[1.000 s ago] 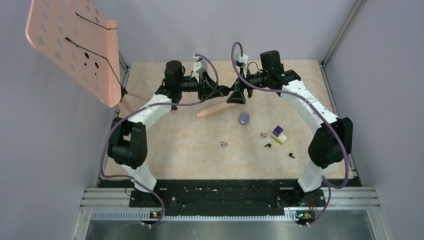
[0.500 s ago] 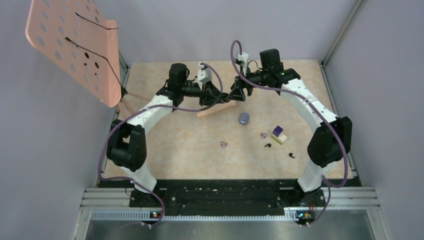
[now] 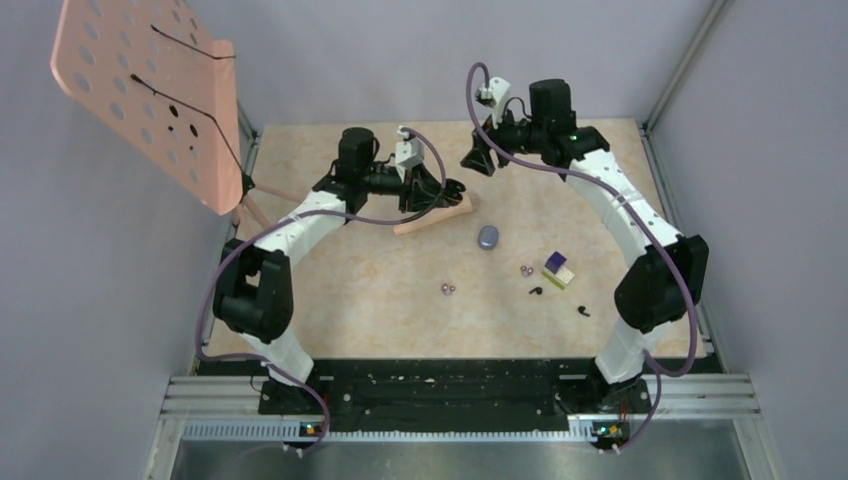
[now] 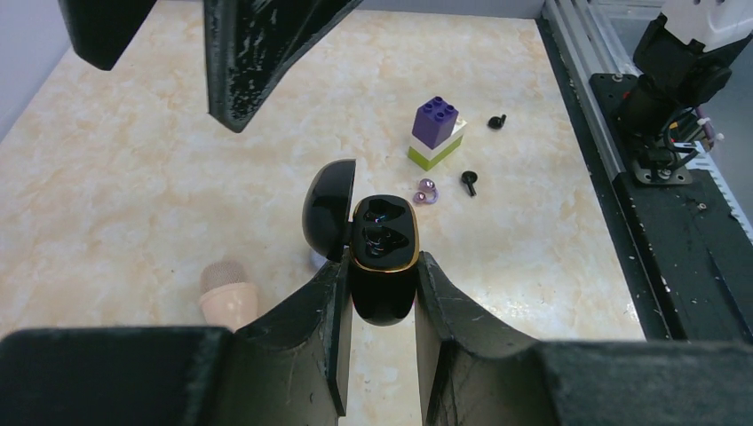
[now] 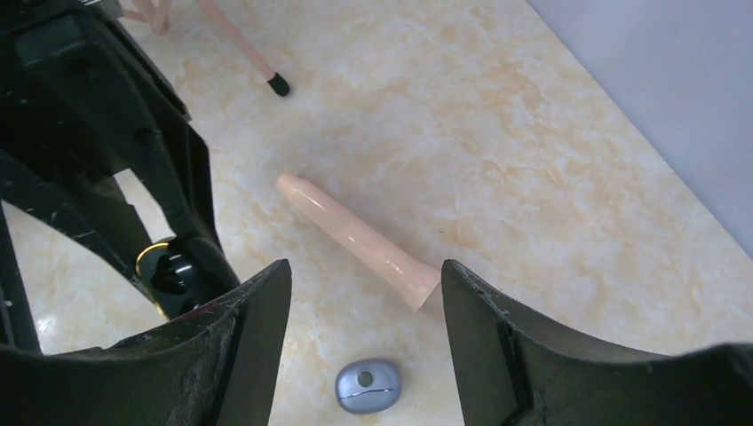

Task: Insert the wireless bluetooth earbuds into the charging case
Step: Open the charging case, then pick up the earbud from the center of the board.

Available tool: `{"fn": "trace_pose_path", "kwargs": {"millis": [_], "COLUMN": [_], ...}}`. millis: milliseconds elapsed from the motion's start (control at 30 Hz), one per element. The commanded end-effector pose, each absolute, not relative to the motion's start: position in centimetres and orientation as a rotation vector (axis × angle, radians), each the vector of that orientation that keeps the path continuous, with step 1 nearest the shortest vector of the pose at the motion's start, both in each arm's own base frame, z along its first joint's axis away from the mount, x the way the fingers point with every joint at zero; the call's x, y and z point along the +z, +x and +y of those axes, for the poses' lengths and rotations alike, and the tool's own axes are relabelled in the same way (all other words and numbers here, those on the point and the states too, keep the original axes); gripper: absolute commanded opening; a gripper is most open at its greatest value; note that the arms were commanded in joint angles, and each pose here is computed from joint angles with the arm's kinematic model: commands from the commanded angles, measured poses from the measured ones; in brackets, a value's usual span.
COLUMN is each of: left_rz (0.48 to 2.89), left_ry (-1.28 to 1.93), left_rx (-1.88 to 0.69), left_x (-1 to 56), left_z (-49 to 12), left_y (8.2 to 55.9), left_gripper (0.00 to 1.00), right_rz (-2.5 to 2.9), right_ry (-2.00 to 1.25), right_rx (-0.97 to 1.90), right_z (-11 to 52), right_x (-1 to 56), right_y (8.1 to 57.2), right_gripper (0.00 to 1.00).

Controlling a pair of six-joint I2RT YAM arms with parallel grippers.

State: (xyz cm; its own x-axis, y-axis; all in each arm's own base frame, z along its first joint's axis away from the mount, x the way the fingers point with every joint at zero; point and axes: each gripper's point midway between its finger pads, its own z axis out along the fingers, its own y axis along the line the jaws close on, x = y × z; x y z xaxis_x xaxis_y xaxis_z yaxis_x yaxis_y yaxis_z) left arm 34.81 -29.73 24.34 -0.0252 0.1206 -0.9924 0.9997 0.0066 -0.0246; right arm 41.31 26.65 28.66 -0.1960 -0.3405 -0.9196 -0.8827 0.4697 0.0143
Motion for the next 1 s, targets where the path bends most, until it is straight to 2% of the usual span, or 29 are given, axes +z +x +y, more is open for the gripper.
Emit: {"fn": "trace_pose_path", "kwargs": {"millis": [0,167,333,467,600,800,967], "left_rz": [1.231,1.309,1.388,1.393,1.402,1.435,1.47], "left_ry": [1.303,1.125,0.903,0.844,0.791,0.693,0.644], "left_rx": [-1.179,-1.291,-1.374,-1.385,-1.384,-1.335,-1.319], "left_x": [26.1,26.6,27.9,28.7,29.2,29.0,28.7], "left_z": [-30.0,-29.9,-29.7,-29.7,-29.5,-28.6,-27.6], "left_y": [34.0,34.9,36.3,36.8,37.2,38.0,38.3], "left_gripper": [0.0,0.0,0.0,0.0,0.0,0.0,0.0], "right_rz": [1.724,1.725,1.813,2.013,2.232,2.448,2.429], "right_ry": [-1.011,-0.967,-0.854,-0.773,-0.897,-0.907,-1.014], "right_rx": [0.67,0.675,0.61,0.574,0.55,0.541,0.59], "right_z": [26.3,25.4,20.6,15.0,11.9,9.8,10.0], "right_x": [30.3,32.1,32.9,28.3,21.6,14.6,12.2], "right_y": [42.6,41.2,40.1,37.5,31.6,25.2,23.5], "right_gripper": [0.63,0.65,0.66,0.63,0.49,0.38,0.35]}}
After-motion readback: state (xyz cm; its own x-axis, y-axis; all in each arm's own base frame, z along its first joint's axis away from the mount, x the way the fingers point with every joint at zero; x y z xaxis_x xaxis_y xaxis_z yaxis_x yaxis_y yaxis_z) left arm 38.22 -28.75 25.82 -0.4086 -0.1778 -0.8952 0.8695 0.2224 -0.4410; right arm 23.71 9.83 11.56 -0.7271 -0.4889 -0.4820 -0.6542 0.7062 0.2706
